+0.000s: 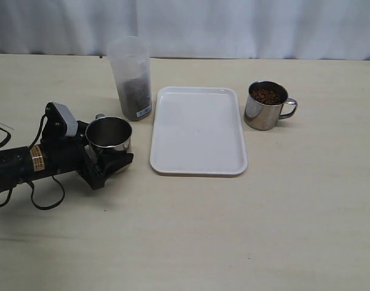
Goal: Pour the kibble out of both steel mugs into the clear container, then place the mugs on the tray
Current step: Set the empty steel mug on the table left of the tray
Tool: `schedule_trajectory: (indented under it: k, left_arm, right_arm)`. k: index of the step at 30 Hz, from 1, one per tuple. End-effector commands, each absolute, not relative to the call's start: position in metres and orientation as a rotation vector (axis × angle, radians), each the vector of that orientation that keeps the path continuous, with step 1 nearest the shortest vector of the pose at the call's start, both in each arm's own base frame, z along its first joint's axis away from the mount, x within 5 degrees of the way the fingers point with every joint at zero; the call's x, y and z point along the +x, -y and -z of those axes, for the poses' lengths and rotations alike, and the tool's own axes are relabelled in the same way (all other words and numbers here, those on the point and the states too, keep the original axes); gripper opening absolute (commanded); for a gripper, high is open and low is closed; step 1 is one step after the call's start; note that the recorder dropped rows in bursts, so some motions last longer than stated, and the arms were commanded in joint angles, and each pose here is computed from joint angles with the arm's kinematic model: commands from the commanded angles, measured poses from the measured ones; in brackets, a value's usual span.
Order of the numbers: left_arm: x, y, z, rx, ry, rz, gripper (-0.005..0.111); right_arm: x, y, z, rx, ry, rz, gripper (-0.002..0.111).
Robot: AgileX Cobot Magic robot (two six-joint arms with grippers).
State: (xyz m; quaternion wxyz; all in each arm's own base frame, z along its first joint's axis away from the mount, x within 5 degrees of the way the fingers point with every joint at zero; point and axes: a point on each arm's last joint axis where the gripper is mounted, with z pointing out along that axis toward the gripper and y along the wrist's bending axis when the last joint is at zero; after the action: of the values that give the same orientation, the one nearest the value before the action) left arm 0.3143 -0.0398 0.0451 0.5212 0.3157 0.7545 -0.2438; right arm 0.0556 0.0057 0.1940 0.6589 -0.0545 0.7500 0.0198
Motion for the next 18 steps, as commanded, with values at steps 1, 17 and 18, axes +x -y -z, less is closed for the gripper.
schedule_trajectory:
  k: [1, 17, 18]
  left_arm:
    - [0.316, 0.0397, -0.0454, 0.757, -1.804, 0.59, 0.024]
    - [0.3149, 0.04, -0.0451, 0.72, -1.838, 0.639, 0.086]
    - [0.314, 0.0399, -0.0451, 0.73, -1.842, 0.648, 0.086]
  right_arm:
    - [0.0555, -0.0057, -0.194, -0.133, -1.69, -0.038, 0.005]
    - [0.0555, -0.0057, -0.194, -0.133, -1.69, -0.038, 0.005]
    - [0.0555, -0.0057, -0.194, -0.133, -1.69, -0.038, 0.005]
